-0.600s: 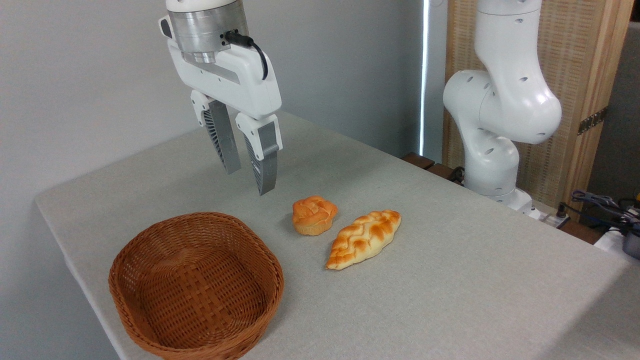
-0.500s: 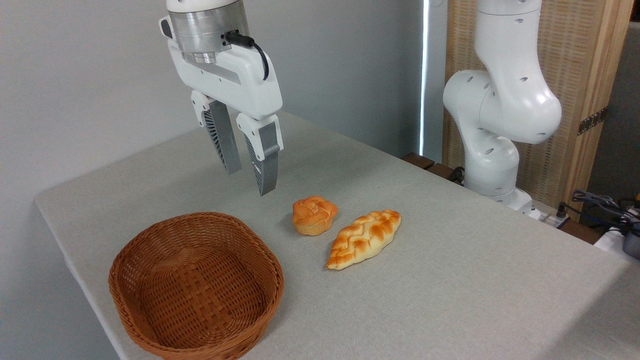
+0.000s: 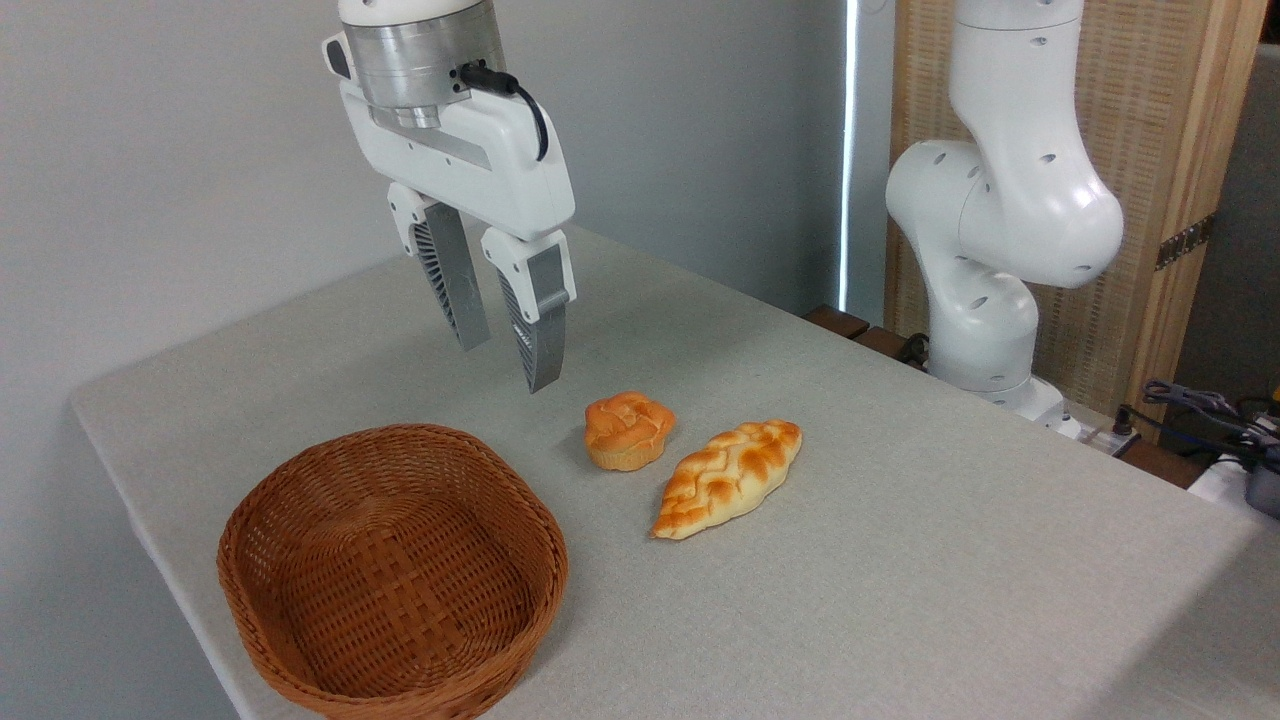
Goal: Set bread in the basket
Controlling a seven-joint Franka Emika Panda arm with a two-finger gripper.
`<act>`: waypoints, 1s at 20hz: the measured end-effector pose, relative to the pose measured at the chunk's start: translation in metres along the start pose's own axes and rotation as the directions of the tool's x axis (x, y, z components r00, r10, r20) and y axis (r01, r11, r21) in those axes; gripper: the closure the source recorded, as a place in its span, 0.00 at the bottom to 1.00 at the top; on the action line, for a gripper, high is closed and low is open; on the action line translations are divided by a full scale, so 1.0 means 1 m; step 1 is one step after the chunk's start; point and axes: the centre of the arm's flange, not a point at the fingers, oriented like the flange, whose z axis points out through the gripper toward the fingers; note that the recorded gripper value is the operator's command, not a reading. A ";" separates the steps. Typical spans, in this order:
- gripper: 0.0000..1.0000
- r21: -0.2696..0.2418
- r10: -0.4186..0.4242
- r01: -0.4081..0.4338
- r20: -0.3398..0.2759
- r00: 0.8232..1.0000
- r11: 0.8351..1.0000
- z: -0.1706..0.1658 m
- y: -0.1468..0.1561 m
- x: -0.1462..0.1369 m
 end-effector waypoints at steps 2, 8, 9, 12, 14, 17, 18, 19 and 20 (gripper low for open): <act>0.00 0.001 -0.002 0.002 -0.001 1.000 1.000 -0.001 -0.001 -0.001; 0.00 0.001 -0.003 0.003 -0.001 1.000 1.000 -0.002 0.000 -0.002; 0.00 -0.003 -0.003 0.003 0.004 1.000 1.000 -0.002 0.000 -0.003; 0.00 -0.013 -0.002 0.003 0.017 1.000 1.000 0.000 0.001 -0.004; 0.00 -0.013 -0.002 0.003 0.017 1.000 1.000 -0.001 0.001 -0.004; 0.00 -0.013 -0.002 0.003 0.017 1.000 1.000 -0.001 0.001 -0.004; 0.00 -0.013 -0.002 0.003 0.017 1.000 1.000 -0.001 0.001 -0.004; 0.00 -0.013 -0.002 0.003 0.017 1.000 1.000 -0.001 0.001 -0.004; 0.00 -0.013 -0.002 0.003 0.017 1.000 1.000 -0.001 0.001 -0.004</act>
